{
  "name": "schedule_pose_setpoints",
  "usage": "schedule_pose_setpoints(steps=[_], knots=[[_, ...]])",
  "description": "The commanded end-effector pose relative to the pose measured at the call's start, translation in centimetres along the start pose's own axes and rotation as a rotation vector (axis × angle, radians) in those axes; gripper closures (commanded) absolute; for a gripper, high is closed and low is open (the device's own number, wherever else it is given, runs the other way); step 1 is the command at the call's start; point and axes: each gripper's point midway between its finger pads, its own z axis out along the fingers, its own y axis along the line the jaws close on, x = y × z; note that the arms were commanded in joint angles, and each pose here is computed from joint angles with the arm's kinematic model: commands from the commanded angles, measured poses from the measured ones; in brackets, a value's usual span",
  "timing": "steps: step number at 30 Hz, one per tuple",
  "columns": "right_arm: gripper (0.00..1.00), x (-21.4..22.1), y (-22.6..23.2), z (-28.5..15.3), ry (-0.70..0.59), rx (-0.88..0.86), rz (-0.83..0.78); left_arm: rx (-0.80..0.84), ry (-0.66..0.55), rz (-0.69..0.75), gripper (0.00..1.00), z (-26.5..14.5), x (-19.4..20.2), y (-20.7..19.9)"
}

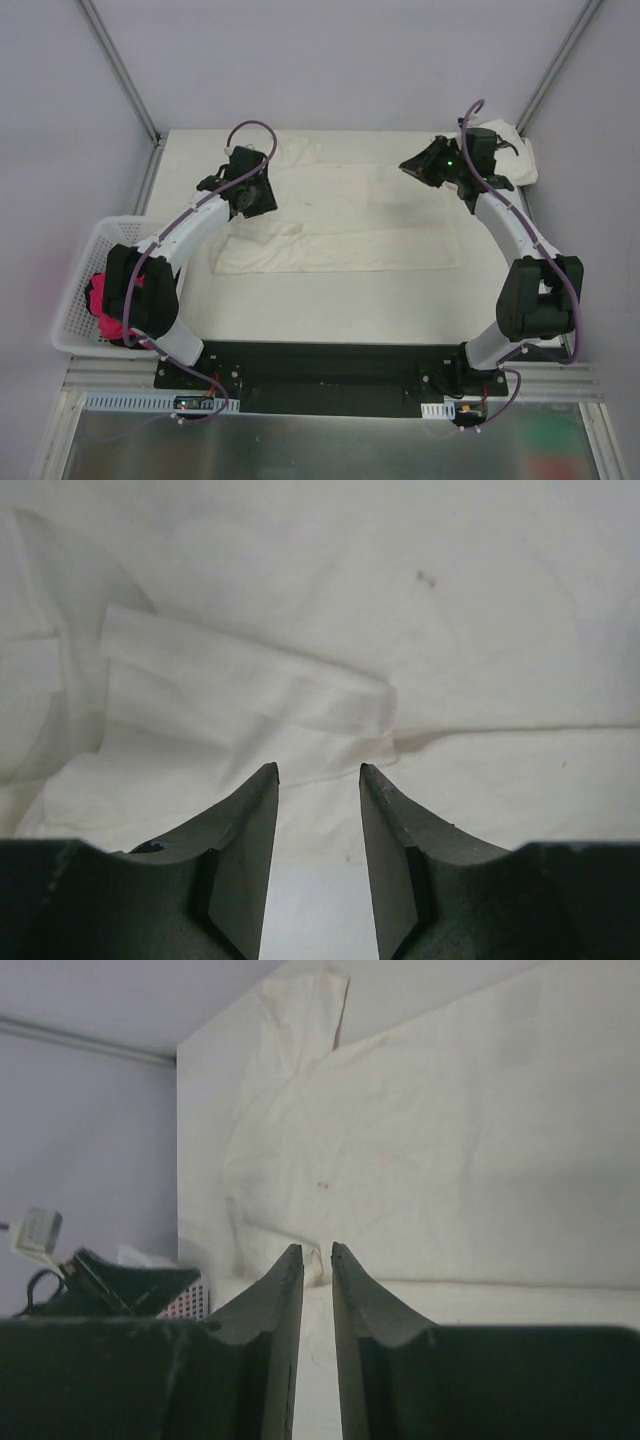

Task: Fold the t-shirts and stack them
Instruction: Fold the flattened tshirt in 1/3 of the way

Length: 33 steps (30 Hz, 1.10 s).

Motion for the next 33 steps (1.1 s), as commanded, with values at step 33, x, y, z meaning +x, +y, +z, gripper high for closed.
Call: schedule_pose_setpoints(steps=[33], knots=[[0.77,0.9,0.7,0.1,0.024,-0.005,-0.029,-0.182,0.257,0.184,0.64,8.7,5.4,1.5]])
